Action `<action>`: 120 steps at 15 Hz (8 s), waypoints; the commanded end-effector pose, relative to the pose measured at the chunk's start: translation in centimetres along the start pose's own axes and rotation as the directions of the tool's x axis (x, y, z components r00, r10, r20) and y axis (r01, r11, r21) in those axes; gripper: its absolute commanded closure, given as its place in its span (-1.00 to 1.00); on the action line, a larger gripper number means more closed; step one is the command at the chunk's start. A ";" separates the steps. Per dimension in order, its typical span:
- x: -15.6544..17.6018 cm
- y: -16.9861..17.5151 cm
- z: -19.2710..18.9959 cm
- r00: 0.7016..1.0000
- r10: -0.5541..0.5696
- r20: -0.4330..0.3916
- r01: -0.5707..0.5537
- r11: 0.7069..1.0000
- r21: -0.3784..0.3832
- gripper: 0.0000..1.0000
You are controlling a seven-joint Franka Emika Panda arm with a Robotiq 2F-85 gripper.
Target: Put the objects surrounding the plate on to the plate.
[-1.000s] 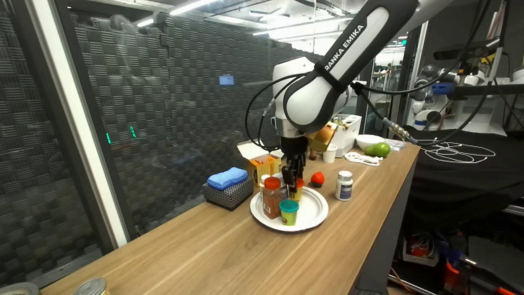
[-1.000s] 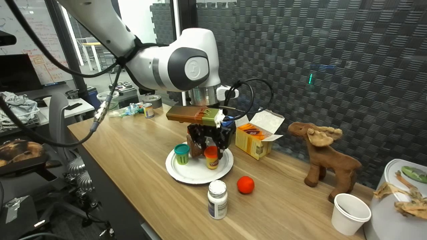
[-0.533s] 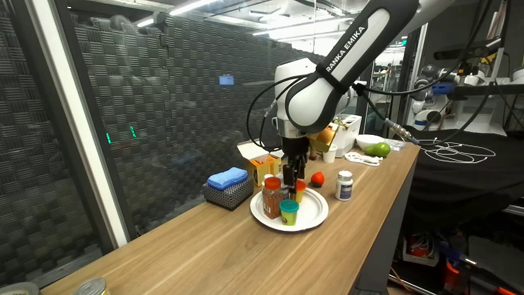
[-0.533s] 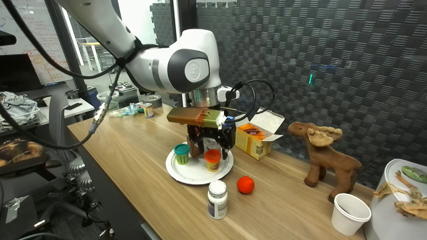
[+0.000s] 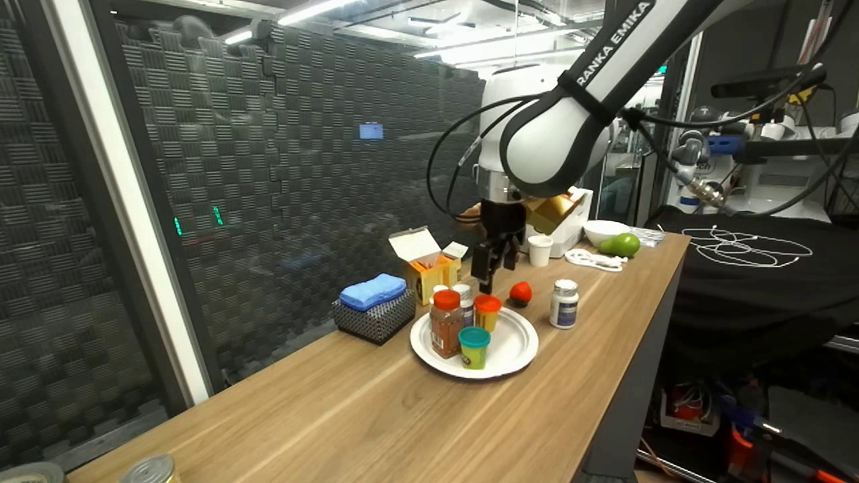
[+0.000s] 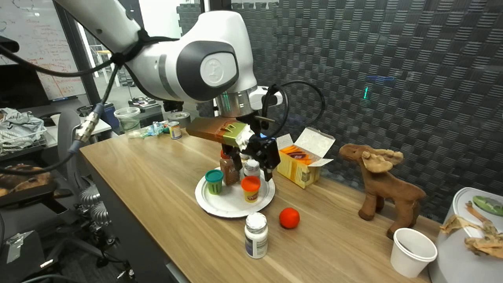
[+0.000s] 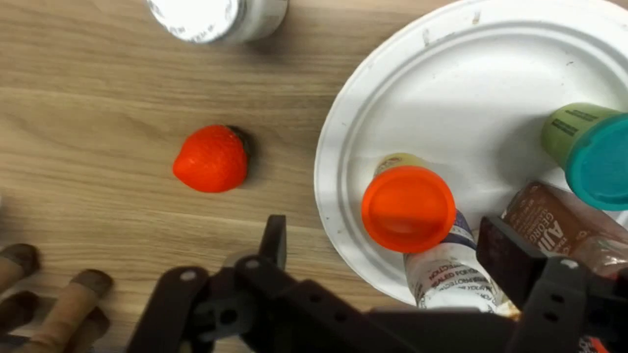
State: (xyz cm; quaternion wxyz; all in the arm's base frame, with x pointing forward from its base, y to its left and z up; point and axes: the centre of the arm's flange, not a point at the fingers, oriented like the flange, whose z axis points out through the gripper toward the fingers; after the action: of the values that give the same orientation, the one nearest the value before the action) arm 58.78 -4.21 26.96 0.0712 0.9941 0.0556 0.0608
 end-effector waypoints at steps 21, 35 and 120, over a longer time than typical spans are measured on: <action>-4.6 6.6 -0.8 0.707 0.687 0.166 -0.687 0.723 -0.070 -1.00; -6.5 8.6 2.3 0.652 0.735 0.186 -0.738 0.672 -0.072 -0.98; -4.2 -1.6 -3.1 0.873 0.482 -0.078 -0.482 0.876 0.013 -1.00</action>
State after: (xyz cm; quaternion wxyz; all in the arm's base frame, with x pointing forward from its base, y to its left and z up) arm 56.07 -2.21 26.38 0.0514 0.9781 -0.1875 0.0743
